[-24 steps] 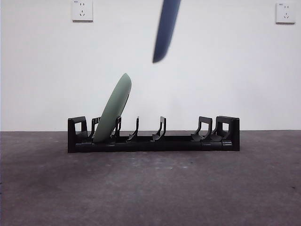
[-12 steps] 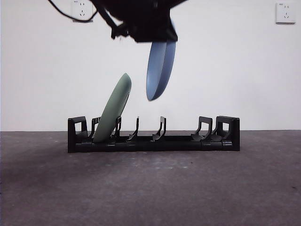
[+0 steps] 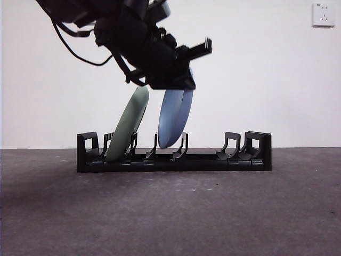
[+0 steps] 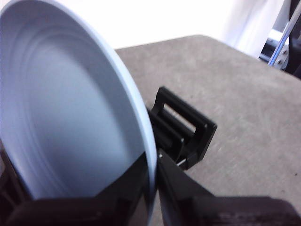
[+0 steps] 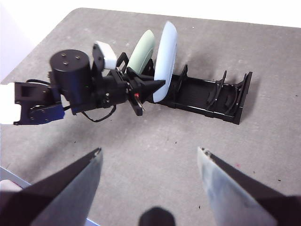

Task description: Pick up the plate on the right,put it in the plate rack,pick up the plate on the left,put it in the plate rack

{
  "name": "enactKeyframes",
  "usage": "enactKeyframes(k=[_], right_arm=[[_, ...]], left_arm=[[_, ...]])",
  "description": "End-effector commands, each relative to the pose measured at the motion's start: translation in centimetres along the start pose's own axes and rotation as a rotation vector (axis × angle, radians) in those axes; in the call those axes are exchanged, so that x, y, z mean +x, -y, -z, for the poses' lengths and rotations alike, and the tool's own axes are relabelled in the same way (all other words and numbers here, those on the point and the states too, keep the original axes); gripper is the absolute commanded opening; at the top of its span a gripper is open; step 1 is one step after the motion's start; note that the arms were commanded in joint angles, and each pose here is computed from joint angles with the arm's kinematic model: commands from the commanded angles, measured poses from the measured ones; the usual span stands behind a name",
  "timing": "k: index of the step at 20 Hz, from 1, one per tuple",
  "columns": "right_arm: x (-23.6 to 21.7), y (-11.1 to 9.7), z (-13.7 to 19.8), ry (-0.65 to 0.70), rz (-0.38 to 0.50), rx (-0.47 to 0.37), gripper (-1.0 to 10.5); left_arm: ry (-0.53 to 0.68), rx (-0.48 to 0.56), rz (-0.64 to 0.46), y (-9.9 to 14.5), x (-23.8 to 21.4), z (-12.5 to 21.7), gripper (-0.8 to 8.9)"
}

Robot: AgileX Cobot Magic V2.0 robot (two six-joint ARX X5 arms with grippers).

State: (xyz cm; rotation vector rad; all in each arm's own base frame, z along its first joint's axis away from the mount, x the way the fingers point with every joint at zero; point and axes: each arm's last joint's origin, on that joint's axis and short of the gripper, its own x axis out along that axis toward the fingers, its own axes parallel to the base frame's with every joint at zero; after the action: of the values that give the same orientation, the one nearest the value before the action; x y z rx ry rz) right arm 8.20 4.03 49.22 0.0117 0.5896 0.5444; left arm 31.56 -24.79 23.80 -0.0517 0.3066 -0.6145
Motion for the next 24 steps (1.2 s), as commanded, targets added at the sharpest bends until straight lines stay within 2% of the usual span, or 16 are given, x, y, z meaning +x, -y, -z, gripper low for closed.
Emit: enactKeyframes(k=[1, 11, 17, 20, 24], right_arm=[[0.1, 0.0, 0.3, -0.027, -0.002, -0.006, 3.5], [0.1, 0.0, 0.3, -0.027, -0.002, -0.006, 3.5], [0.1, 0.0, 0.3, -0.027, -0.009, -0.007, 3.5], [0.1, 0.0, 0.3, -0.028, -0.009, -0.013, 3.5], [0.1, 0.0, 0.3, -0.028, -0.009, -0.017, 3.5]], left_arm=[[-0.010, -0.001, -0.012, -0.4, 0.5, 0.6, -0.08], [-0.120, 0.048, -0.061, -1.1, 1.1, 2.4, -0.08], [-0.139, 0.046, -0.011, -0.9, 1.2, 2.7, 0.12], [-0.154, 0.044, 0.021, -0.6, 1.1, 2.8, 2.04], [-0.160, 0.018, 0.027, -0.5, 1.1, 2.9, 2.29]])
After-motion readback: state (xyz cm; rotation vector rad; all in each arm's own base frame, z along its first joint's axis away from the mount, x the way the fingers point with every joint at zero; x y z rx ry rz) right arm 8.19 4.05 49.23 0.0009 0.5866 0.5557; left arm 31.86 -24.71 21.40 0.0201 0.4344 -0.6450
